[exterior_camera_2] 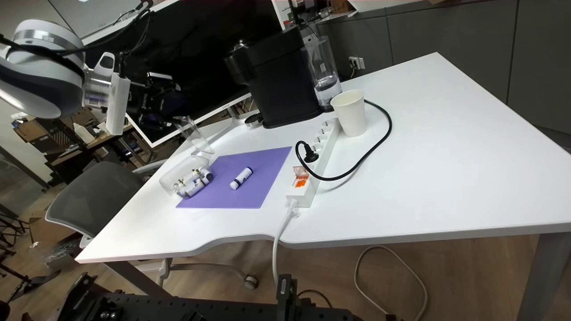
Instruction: Open the clear container
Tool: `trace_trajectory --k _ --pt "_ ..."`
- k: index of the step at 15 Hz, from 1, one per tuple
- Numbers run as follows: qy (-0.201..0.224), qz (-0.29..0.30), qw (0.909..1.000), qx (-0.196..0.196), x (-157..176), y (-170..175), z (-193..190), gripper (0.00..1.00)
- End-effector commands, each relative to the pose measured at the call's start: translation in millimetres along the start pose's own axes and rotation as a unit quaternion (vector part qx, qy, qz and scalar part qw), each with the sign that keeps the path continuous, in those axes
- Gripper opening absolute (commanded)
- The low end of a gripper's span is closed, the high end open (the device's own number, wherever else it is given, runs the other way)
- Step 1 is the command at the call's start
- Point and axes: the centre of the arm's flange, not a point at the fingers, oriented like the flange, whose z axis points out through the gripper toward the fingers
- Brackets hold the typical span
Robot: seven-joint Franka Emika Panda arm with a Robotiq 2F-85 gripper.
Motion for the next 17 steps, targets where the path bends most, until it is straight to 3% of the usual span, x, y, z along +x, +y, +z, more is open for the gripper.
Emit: trace_trajectory --k 1,5,10,17 --pt "0.001 0.064 0.9977 -0.021 -1.8 37.2 -13.6 1.0" --pt "-0.022 0.119 0.9926 0.0 -2.6 64.7 -33.5 1.0" --pt "-0.081 0.17 0.9801 0.064 -8.7 71.4 -61.5 1.0" --pt "-0.082 0.139 0.9773 0.137 -12.6 50.5 -109.6 1.0"
